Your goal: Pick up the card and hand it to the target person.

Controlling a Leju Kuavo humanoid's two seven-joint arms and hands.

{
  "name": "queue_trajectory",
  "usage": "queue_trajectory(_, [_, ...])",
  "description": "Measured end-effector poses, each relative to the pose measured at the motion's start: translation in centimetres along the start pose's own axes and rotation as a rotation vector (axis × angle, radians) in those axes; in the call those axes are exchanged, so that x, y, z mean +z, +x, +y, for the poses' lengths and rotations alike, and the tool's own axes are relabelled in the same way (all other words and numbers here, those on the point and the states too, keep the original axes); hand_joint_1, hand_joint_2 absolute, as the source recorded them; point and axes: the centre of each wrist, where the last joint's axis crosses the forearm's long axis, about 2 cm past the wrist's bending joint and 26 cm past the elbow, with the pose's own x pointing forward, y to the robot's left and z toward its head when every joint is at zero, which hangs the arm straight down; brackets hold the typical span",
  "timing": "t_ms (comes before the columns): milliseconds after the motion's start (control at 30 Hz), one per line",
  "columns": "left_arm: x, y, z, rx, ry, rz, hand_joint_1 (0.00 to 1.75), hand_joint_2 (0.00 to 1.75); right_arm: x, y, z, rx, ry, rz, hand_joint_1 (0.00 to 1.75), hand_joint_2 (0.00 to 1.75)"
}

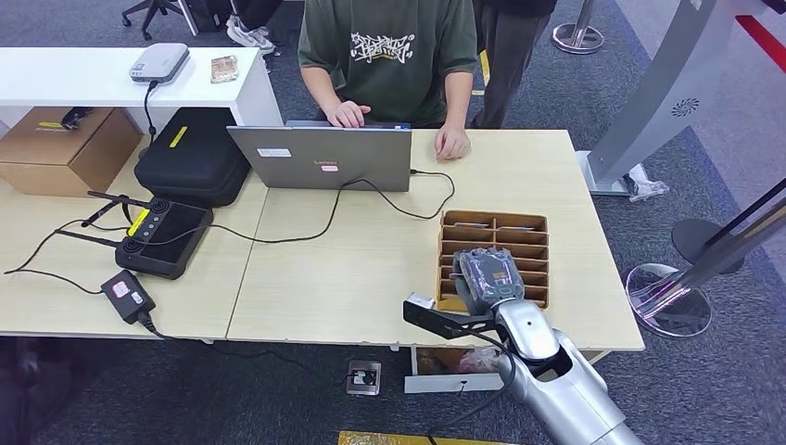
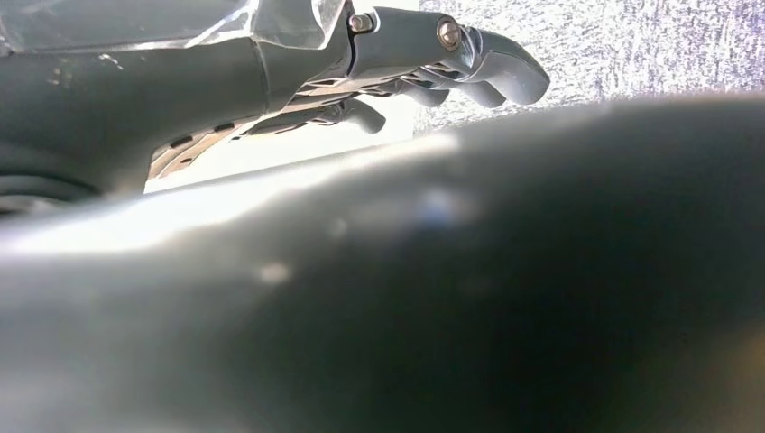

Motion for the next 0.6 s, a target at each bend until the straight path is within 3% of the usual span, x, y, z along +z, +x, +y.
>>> queue_trajectory(233, [0.0, 0.0, 0.0, -0.001, 0.000, 0.000, 0.00, 0.00, -0.4, 0.0, -1.0, 0.019, -0.047, -0.021, 1.49, 1.75])
queue_trajectory(600, [0.0, 0.0, 0.0, -0.001, -0.008, -0.012, 0.00, 0.00, -1.7, -0.4, -5.7, 0.072, -0.194, -0.048, 1.43, 1.75])
